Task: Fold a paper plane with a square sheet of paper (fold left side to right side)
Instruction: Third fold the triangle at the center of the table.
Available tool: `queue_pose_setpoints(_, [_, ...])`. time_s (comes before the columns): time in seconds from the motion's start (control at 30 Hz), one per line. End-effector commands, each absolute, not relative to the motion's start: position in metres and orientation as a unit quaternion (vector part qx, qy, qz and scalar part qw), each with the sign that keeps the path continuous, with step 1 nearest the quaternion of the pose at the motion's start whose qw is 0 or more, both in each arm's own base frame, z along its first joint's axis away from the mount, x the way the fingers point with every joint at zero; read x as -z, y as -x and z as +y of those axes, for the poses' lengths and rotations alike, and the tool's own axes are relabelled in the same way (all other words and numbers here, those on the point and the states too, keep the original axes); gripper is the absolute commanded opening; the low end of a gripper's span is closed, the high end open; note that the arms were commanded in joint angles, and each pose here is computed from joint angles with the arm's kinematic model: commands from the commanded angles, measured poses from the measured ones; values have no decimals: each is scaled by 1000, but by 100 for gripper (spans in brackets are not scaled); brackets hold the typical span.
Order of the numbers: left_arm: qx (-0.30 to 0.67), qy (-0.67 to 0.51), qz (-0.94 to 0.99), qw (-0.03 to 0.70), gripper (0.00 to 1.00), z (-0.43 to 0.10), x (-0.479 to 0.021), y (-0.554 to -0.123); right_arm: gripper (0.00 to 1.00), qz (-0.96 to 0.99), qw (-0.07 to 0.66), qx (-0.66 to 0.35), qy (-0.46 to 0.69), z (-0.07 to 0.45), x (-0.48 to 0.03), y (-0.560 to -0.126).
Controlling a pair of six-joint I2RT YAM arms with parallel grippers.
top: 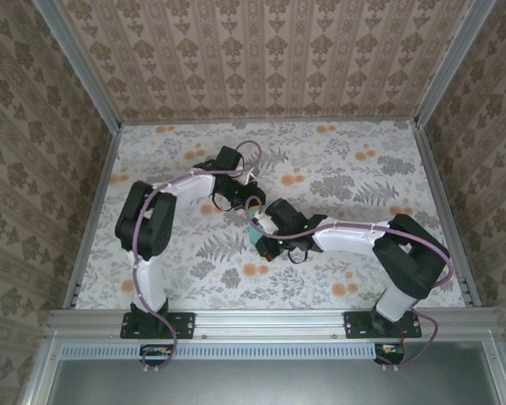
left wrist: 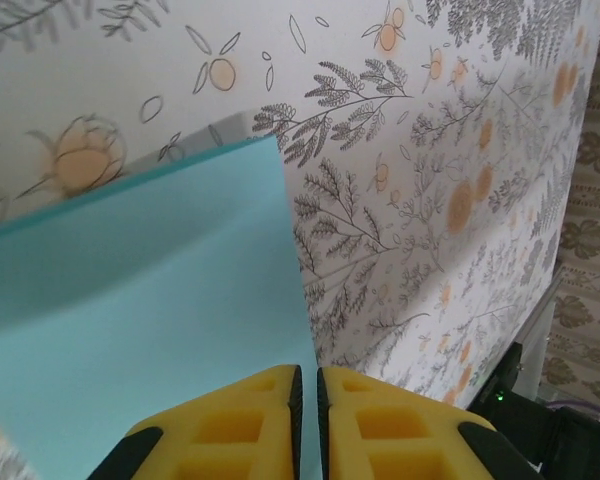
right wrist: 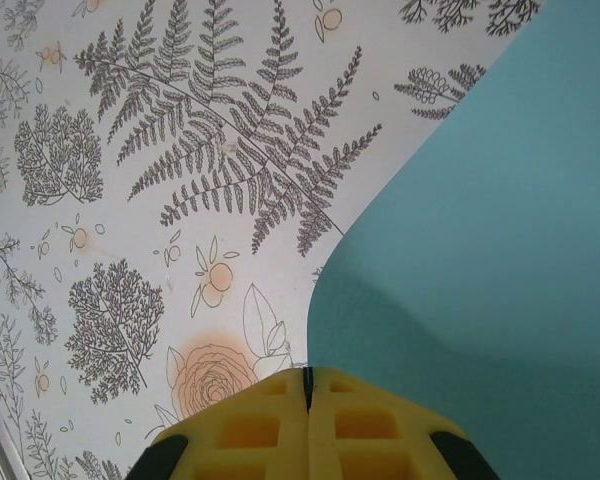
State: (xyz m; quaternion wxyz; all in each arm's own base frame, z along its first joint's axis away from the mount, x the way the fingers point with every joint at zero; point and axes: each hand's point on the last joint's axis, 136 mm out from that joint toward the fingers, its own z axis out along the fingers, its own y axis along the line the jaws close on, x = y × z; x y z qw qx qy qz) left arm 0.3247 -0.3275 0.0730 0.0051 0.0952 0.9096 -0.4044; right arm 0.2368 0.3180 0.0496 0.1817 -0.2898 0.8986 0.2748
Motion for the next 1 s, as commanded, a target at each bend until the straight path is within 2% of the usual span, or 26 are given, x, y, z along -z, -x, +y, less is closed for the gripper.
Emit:
queue_pose_setpoints(0.0, [410,-123,903,-13,14,-336,-70,-321,0,898,170,-300,274,325,-55,-239])
queue_pose_setpoints(0.4, [370,-130,919,-51,11,-332,-24,-310,0,909,170,-291,244,313,-54,-253])
queue_pose_setpoints(0.97, [345,-132,927,-60,8,-326,-6,-305,0,950,175,-158,202,261,-33,-290])
